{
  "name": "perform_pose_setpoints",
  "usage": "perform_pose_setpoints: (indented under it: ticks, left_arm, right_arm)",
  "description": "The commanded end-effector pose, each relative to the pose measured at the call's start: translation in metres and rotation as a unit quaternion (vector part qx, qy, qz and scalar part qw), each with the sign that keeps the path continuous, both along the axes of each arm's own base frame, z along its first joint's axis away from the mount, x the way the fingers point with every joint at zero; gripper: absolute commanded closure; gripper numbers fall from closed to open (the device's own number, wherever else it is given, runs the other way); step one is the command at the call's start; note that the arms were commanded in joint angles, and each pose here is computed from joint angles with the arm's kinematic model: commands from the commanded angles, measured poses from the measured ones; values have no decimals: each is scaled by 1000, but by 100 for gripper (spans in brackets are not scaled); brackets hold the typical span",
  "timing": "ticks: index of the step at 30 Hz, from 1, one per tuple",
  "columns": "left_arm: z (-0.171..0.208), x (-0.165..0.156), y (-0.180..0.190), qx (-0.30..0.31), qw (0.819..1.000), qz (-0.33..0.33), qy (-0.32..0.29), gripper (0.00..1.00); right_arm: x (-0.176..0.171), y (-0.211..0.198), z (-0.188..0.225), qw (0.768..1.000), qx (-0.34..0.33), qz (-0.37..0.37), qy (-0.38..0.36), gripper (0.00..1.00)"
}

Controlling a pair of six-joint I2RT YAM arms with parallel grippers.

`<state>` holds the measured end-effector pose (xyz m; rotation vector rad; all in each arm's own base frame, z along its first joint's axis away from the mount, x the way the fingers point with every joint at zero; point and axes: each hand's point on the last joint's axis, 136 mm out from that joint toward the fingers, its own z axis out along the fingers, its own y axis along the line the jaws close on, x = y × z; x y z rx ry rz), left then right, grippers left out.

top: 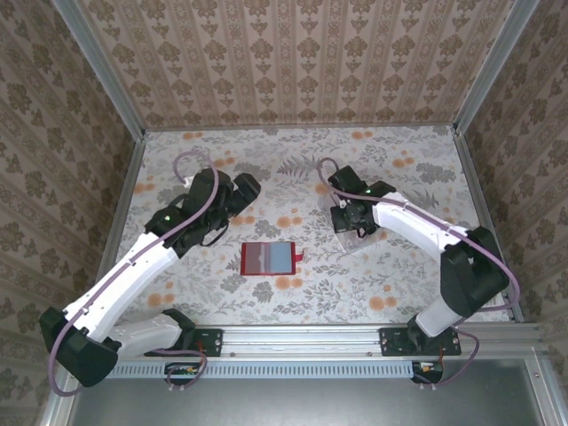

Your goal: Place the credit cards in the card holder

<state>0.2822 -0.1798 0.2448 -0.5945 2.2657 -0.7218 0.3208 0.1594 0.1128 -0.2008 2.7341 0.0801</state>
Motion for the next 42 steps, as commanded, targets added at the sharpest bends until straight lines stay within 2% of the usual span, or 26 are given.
perform_pose_setpoints:
  ticks: [1, 5, 9, 14, 17, 24, 37, 42]
  left_arm:
    - [-5, 4, 14, 48, 998, -20, -42, 0]
    - [-16, 5, 25, 102, 990, -52, -79, 0]
    - [-35, -2, 49, 171, 982, -54, -64, 0]
    - [-59, -11, 72, 242, 968, -55, -35, 0]
    - [-74, -15, 81, 265, 963, -52, -16, 0]
    - [-98, -25, 85, 270, 961, -59, 16, 0]
    - [-125, -26, 77, 282, 953, -95, 51, 0]
    - [-135, -30, 71, 289, 948, -120, 65, 0]
  right_arm:
    - [1, 19, 35, 997, 75, -13, -26, 100]
    - [-4, 62, 46, 987, 160, -6, -28, 100]
    - [-22, 132, 43, 971, 234, 31, -28, 100]
    - [-38, 197, 27, 959, 277, 44, -32, 100]
    - [-42, 216, 14, 957, 285, 37, -41, 100]
    - [-45, 223, -18, 955, 295, 9, -41, 100]
    - [-59, 184, -64, 964, 262, -38, -26, 100]
    - [-60, 177, -70, 961, 273, -47, -19, 100]
